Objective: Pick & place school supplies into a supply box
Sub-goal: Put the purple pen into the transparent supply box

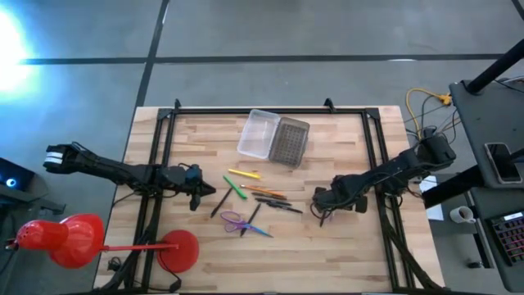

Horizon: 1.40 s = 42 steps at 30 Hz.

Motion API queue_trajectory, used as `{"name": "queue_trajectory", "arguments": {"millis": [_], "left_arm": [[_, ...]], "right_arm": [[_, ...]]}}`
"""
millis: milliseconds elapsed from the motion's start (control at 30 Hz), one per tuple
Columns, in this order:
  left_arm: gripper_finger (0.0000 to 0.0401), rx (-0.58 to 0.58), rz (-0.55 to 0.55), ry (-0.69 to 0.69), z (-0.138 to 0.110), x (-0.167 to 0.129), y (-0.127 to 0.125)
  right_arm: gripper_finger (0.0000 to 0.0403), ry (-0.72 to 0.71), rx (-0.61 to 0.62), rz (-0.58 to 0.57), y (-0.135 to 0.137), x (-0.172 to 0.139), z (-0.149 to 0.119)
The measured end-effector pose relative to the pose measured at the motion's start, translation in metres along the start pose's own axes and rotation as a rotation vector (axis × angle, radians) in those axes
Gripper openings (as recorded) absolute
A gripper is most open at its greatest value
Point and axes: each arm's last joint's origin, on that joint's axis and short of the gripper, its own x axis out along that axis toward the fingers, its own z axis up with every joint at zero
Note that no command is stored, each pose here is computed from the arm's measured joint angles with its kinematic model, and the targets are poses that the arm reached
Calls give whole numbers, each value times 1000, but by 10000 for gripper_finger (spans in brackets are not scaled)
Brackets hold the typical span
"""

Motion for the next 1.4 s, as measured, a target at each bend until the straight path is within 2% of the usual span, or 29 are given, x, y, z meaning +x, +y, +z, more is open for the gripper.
{"name": "queue_trajectory", "arguments": {"millis": [133, 300, 367, 467, 633, 800, 867, 1133, 1267, 1400], "left_arm": [[17, -18, -15, -28, 3, 0, -1], [17, -263, -69, -100, 10, -1, -5], [17, -307, -88, -120, 13, -1, -7], [17, -313, -100, -136, 14, -1, -7], [17, -361, -132, -171, 19, -2, -10], [17, -358, -179, -242, 31, -5, -15], [17, -356, -184, -253, 35, -6, -17], [17, -309, -193, -317, 54, -10, -26], [17, -311, -193, -345, 61, -12, -29], [17, -311, -203, -358, 65, -14, -31]], "right_arm": [[72, -8, 0, -3, 1, 2, 0], [21, -46, -6, 34, 0, -1, 2], [19, -84, -7, 58, -2, -4, 4], [19, -173, 9, 88, -6, -10, 11], [17, -194, -3, 229, -1, -36, 16], [16, -259, -15, 356, 15, -63, 35], [15, -267, -36, 409, 27, -72, 46], [15, -306, -78, 761, 104, -101, 114], [15, -304, -133, 784, 142, -105, 148], [15, -298, -195, 786, 185, -105, 167]]}}
